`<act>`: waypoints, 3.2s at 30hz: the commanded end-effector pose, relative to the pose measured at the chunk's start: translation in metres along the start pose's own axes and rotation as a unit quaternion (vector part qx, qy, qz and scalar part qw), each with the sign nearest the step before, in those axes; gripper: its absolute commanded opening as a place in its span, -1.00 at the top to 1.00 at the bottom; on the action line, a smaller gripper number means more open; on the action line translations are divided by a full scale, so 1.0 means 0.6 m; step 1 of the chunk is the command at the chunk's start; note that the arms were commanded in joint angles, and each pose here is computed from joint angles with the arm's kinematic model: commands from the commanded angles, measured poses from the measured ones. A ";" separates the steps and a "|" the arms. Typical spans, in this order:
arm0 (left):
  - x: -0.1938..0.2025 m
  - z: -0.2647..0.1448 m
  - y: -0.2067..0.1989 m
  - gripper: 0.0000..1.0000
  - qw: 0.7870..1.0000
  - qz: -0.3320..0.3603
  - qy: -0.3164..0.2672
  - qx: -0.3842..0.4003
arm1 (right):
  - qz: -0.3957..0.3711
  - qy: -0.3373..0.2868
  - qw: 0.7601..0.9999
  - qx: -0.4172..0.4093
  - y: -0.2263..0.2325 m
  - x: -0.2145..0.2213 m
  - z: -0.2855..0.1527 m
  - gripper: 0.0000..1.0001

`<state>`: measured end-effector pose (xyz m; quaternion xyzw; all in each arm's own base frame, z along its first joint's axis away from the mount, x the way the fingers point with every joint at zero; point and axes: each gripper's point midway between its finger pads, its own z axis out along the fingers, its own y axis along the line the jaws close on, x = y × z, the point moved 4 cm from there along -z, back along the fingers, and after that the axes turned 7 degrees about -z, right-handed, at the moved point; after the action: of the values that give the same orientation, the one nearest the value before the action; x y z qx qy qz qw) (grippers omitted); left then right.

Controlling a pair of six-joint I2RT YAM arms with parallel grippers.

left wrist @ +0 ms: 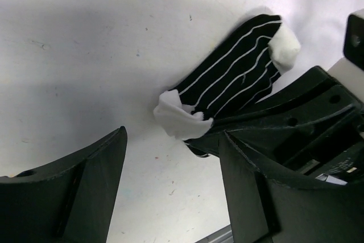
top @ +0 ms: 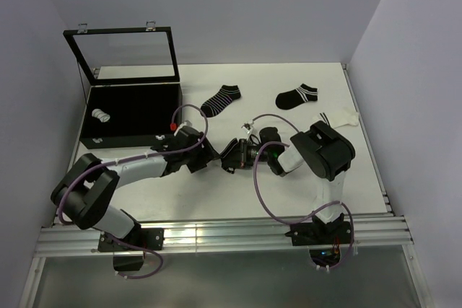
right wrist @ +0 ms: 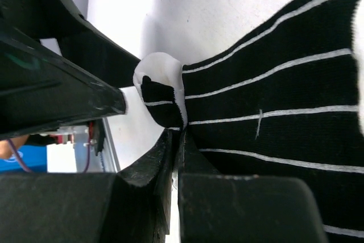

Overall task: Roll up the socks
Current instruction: Roll the sock at the center of the board.

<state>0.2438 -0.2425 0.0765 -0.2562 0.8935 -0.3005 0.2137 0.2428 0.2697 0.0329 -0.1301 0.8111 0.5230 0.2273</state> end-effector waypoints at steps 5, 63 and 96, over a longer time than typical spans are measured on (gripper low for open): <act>0.007 0.023 -0.008 -0.35 1.000 0.021 0.012 0.000 | 0.063 0.024 0.998 0.019 -0.033 0.032 -0.011 1.00; 0.021 0.060 -0.009 0.82 0.989 0.098 0.062 -0.094 | -0.428 -0.058 0.850 0.301 0.089 -0.009 0.003 0.03; -0.040 0.024 -0.070 -0.43 0.996 0.075 0.048 -0.001 | -0.370 -0.009 0.880 0.297 0.025 0.078 -0.029 1.00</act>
<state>0.2717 -0.2521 0.0756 -0.2150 0.9258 -0.2533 0.1802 0.2027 0.2702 0.0396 -0.3297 0.8120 0.1246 0.4652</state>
